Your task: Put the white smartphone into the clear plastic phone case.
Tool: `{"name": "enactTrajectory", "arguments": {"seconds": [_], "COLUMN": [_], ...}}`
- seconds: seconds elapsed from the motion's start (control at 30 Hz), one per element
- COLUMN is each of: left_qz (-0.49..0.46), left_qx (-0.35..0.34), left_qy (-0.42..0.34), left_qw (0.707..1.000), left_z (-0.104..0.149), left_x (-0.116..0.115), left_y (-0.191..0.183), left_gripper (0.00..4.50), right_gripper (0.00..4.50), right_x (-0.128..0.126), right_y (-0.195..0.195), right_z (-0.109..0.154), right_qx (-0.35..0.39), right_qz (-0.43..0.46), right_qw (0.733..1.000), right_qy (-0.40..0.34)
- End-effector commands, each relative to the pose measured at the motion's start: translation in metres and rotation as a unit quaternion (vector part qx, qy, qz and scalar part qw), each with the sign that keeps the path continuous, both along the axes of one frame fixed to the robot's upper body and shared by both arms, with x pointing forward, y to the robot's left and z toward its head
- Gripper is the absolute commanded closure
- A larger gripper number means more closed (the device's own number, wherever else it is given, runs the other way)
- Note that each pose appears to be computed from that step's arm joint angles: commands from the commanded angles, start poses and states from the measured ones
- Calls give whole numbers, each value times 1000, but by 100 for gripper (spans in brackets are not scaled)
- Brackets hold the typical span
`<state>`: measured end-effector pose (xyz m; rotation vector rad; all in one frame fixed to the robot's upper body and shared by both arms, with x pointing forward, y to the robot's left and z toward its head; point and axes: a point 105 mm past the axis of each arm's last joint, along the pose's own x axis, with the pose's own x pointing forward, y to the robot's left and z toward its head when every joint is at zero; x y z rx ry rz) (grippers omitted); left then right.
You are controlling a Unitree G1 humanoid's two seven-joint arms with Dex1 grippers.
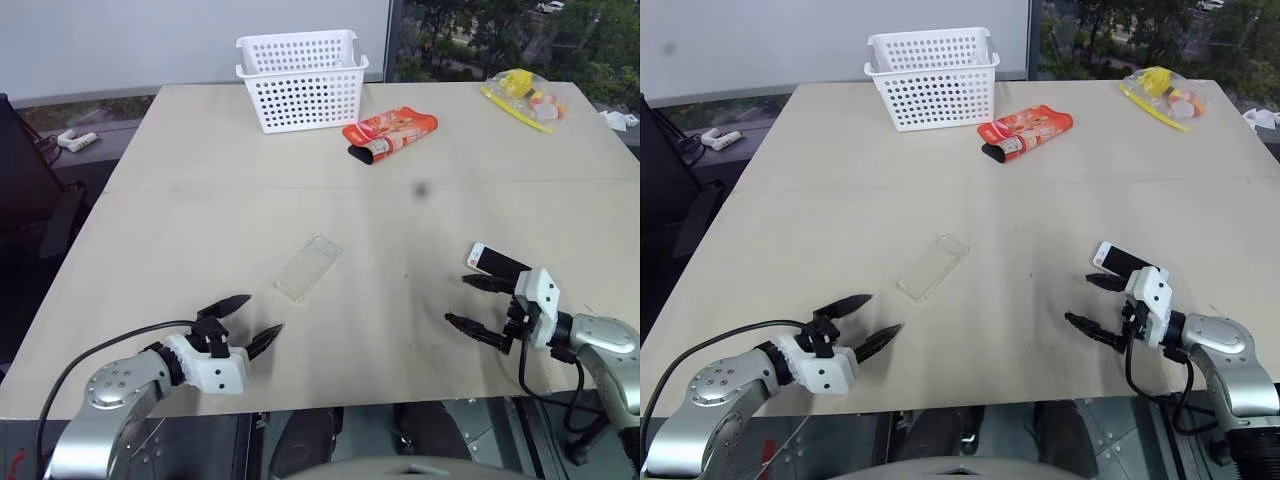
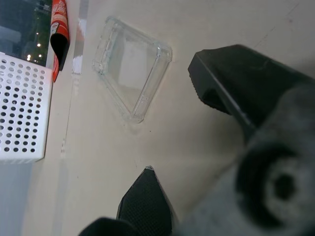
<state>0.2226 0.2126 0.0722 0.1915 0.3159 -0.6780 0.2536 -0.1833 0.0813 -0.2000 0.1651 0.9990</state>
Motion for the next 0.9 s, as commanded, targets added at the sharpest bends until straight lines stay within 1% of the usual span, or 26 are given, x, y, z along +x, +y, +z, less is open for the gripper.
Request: {"name": "enactTrajectory", "arguments": {"seconds": [0.03,0.17,0.4,0.57,0.7,0.77,0.83,0.9], "left_qz": [-12,-25,-34,-59,-92,-101,-101,-78], "left_qx": [4,-11,-17,-33,-66,-76,-81,-70], "left_qy": [-9,-14,-13,-19,-39,-42,-44,-41], "left_qw": [1000,1000,999,998,993,991,991,994], "left_z": [5,9,10,19,39,43,43,35], "left_x": [-3,-3,-5,-6,0,3,12,28], "left_y": [-3,-7,-8,-18,-43,-54,-66,-78], "left_gripper": [3,3,3,3,3,3,3,3], "right_gripper": [0,0,0,0,0,0,0,0], "right_x": [-3,-5,-7,-7,-6,-6,-6,-7], "right_y": [2,2,3,2,6,9,15,23], "right_z": [7,6,6,6,10,14,20,30], "right_qx": [6,7,9,9,15,22,30,39], "right_qz": [9,7,10,11,15,21,31,46], "right_qw": [1000,1000,1000,1000,1000,999,999,997], "right_qy": [-15,-15,-13,-14,-21,-25,-30,-44]}}
